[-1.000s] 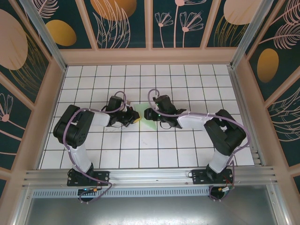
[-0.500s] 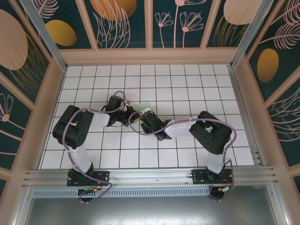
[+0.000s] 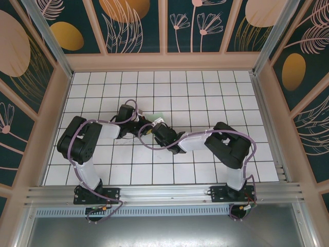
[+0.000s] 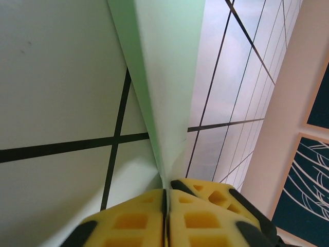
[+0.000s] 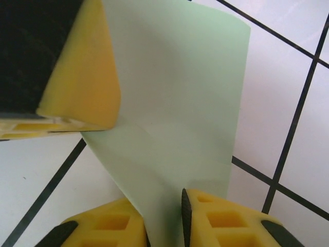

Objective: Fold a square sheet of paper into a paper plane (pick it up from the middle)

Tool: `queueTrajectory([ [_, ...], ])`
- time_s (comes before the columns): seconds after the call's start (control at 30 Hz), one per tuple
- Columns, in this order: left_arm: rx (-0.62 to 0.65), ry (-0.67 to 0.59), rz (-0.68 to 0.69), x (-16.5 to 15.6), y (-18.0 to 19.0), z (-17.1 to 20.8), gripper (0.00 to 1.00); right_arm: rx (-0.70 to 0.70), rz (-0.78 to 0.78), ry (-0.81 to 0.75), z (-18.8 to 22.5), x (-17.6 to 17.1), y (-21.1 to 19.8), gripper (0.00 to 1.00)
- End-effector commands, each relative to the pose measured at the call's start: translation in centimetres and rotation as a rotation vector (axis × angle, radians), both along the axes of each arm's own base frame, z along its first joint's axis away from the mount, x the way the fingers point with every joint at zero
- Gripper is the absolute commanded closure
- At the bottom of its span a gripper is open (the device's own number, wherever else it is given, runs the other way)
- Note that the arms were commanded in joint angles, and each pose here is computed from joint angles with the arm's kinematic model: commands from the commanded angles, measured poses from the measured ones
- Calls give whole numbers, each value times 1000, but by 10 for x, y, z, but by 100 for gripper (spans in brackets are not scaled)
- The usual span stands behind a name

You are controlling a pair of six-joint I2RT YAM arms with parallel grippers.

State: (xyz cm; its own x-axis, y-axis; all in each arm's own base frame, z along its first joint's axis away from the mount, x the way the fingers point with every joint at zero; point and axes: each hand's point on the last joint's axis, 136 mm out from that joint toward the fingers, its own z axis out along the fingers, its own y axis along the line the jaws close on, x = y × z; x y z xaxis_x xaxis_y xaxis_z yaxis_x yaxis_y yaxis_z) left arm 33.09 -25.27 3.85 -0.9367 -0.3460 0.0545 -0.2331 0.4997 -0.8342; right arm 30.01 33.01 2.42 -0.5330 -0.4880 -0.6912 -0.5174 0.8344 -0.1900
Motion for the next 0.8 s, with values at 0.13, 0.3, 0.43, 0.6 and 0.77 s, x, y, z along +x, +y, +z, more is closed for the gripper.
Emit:
queueTrajectory([
  [0.13,33,-62,14,17,4,23,65,94,18,66,7,-3,3,85],
  [0.3,45,-105,91,36,25,38,55,223,26,140,16,-3,1,87],
  [0.43,58,-142,139,42,39,50,50,360,36,218,24,-2,-2,87],
  [0.6,33,-172,139,35,40,51,47,501,51,328,27,-4,-3,87],
  [0.77,-28,-196,95,20,34,51,51,614,62,424,29,-5,-3,91],
])
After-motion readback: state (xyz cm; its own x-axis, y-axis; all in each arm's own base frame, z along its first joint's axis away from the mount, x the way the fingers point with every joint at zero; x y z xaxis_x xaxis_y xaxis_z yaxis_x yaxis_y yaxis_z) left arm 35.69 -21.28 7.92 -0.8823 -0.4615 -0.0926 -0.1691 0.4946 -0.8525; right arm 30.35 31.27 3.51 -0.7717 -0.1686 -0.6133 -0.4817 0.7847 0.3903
